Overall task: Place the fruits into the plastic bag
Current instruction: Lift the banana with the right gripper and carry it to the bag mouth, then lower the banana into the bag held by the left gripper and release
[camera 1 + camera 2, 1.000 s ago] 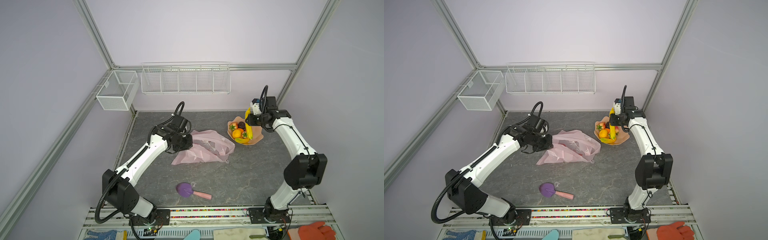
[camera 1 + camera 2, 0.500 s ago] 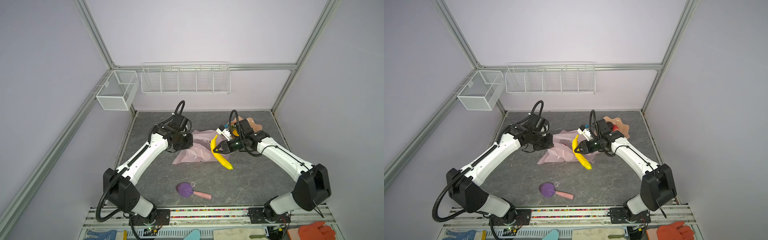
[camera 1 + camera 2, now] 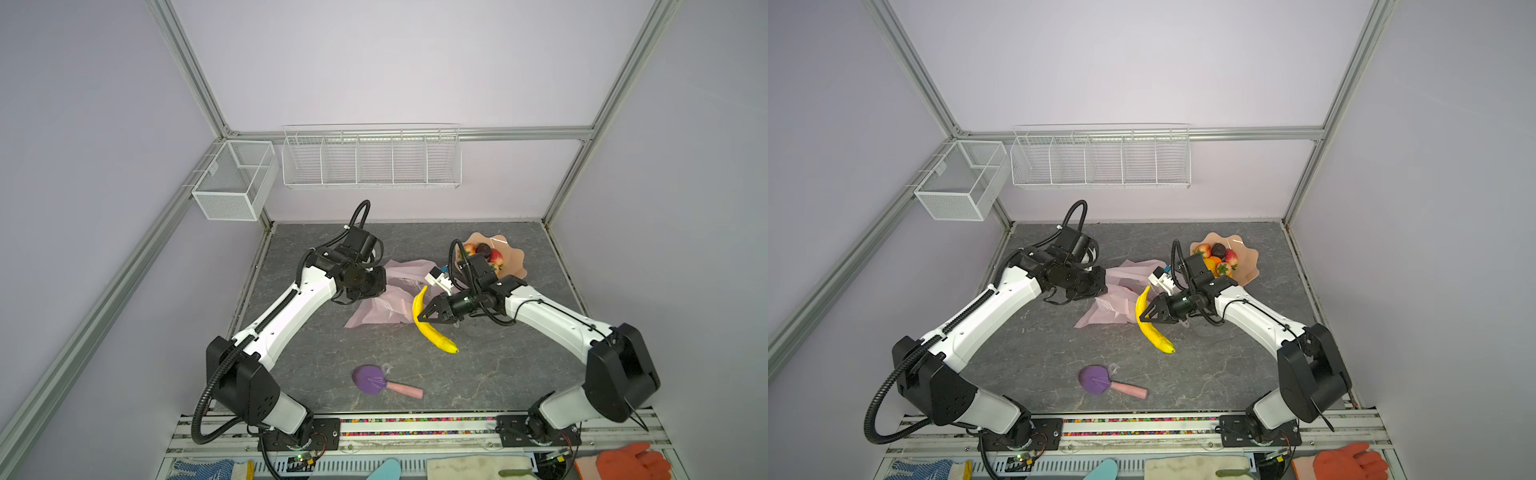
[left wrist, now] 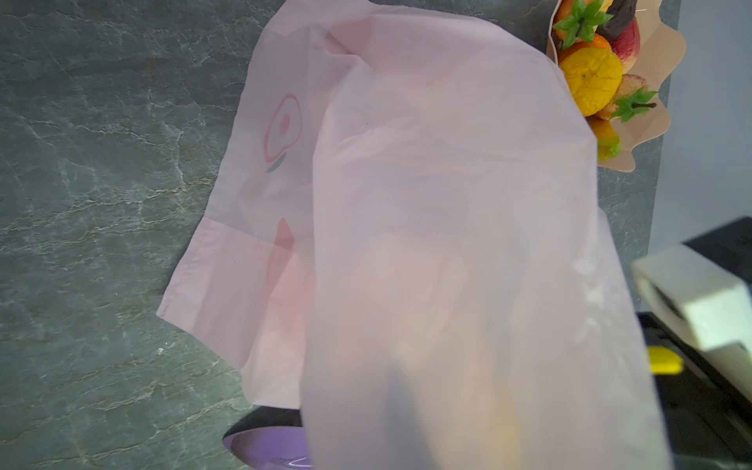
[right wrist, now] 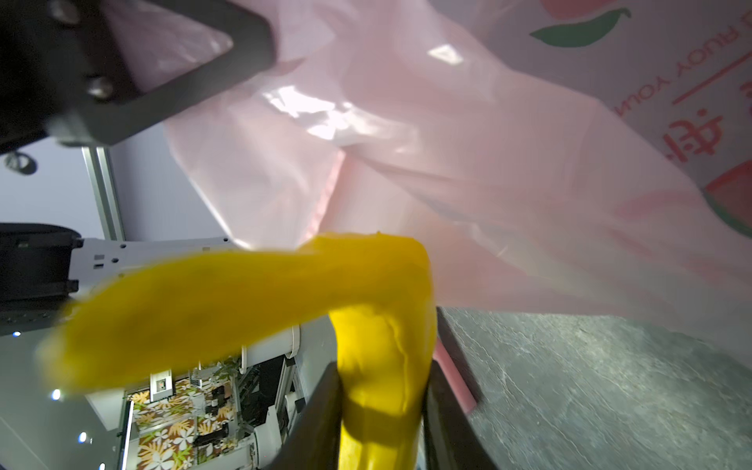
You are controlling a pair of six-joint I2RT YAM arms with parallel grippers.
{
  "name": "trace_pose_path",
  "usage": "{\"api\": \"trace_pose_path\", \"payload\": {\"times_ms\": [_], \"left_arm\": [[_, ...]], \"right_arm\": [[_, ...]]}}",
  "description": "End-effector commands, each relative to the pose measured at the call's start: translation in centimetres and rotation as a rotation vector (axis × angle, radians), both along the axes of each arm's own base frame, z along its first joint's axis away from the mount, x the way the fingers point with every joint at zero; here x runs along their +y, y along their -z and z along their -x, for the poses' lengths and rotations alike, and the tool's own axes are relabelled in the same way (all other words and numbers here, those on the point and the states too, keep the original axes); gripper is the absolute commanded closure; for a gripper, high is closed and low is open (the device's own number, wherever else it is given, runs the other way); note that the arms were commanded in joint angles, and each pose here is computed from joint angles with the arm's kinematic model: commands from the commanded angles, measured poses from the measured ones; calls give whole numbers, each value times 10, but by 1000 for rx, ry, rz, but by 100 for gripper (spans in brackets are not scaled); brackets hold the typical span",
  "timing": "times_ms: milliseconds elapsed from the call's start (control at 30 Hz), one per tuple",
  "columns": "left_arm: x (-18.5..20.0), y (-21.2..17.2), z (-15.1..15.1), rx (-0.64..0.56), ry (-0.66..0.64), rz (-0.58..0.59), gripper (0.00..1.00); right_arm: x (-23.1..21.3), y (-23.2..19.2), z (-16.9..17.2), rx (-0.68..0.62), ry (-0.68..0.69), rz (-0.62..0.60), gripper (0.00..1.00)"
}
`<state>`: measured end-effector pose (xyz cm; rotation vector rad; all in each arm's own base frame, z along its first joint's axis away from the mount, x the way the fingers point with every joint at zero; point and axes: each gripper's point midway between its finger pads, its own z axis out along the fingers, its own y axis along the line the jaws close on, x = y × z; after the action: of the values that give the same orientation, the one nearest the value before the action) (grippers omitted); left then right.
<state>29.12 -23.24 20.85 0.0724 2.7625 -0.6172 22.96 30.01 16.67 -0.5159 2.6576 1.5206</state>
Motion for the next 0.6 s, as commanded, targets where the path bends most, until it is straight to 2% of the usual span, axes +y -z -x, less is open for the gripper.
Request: {"api": "trace_pose_path", "payload": {"times_ms": [0, 233, 400, 567], "left_arm": [[-4, -13, 1, -46, 46, -6, 100], [-11, -12, 12, -74, 125, -41, 100], [-31, -5, 28, -101, 262, -106, 100], [-57, 4, 41, -108, 387, -134, 100]], "right_arm": [[8, 6, -19, 44, 59, -3, 93], [0, 26, -58, 103, 189, 44, 93], [-11, 38, -88, 125, 287, 79, 93], [-6, 41, -126, 125, 372, 61, 93]]}}
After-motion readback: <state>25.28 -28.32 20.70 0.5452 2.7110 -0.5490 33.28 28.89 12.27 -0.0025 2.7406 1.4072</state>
